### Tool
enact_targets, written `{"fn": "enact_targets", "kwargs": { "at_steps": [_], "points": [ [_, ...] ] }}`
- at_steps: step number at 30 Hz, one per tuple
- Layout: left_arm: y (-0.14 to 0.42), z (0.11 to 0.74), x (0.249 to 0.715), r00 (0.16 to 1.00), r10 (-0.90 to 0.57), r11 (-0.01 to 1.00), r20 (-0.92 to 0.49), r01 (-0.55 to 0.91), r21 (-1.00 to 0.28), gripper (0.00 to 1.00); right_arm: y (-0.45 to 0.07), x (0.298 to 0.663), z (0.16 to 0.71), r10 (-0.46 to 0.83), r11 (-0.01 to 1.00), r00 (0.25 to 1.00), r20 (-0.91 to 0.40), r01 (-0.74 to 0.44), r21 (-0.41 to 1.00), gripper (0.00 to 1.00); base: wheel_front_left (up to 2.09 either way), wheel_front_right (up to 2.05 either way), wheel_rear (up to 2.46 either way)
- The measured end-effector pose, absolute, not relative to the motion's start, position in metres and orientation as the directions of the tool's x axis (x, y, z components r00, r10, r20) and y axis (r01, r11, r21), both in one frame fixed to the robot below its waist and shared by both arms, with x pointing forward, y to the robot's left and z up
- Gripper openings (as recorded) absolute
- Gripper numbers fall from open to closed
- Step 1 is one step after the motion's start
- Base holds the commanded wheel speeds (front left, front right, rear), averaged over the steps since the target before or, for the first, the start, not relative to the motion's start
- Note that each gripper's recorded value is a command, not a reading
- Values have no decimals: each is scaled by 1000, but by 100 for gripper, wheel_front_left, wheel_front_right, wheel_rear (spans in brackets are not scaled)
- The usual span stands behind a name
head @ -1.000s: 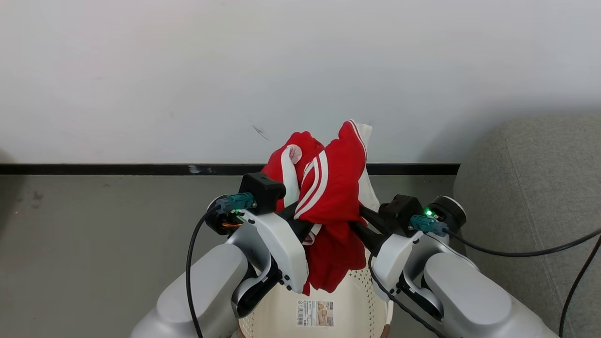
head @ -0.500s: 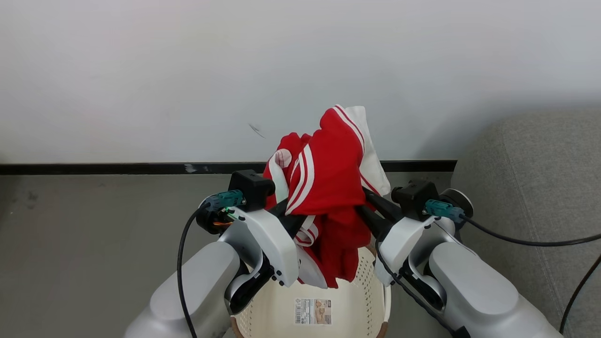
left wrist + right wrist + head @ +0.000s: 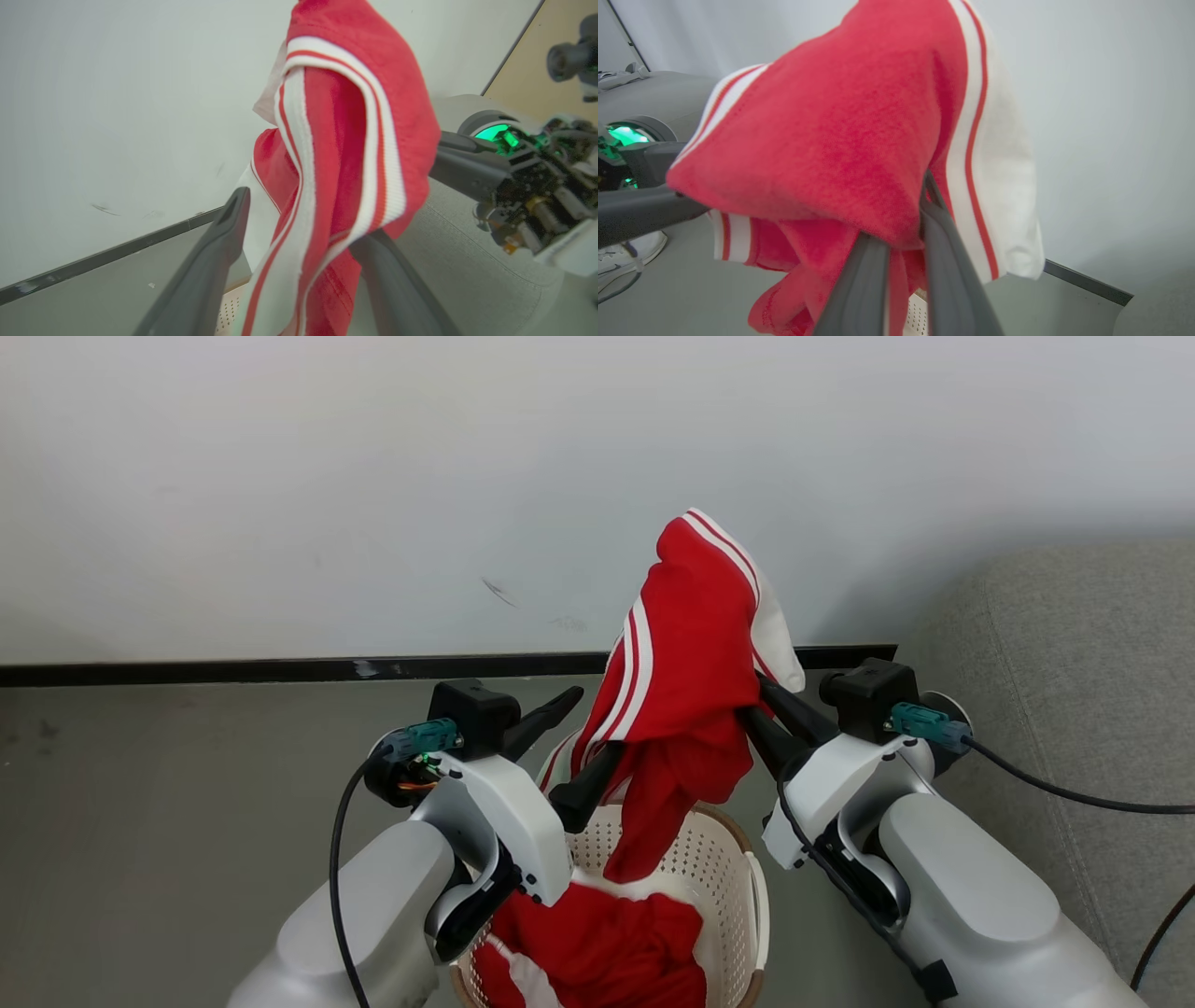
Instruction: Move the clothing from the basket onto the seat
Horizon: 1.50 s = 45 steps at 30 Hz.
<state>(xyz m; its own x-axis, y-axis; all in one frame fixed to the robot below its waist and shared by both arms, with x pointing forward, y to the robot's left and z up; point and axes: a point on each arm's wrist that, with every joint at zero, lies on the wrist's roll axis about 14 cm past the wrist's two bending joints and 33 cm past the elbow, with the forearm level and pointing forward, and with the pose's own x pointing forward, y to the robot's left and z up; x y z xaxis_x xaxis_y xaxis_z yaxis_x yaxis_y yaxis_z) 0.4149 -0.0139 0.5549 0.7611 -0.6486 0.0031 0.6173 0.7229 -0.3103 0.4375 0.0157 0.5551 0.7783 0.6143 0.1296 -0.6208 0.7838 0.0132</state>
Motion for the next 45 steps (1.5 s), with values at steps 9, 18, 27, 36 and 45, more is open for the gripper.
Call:
{"fn": "enact_targets", "kwargs": {
  "at_steps": [9,18,27,36,45],
  "points": [
    [-7,552,415,770,-638,734,11,612,-296,100,-10,449,562,557,825,817,149,-565,15,0,0,0,0],
    [-20,563,406,739,-671,700,61,658,-277,100,-50,454,563,458,880,874,165,-472,58,0,0,0,0],
    [-37,569,399,698,-710,660,90,705,-259,100,-96,454,567,355,926,916,186,-372,64,0,0,0,0],
    [-58,570,391,642,-761,606,96,755,-251,100,-151,440,562,220,968,957,189,-237,76,0,0,0,0],
    [-83,570,381,574,-813,540,101,807,-240,100,-204,418,567,70,991,973,221,-94,97,0,0,0,0]
  ]
}}
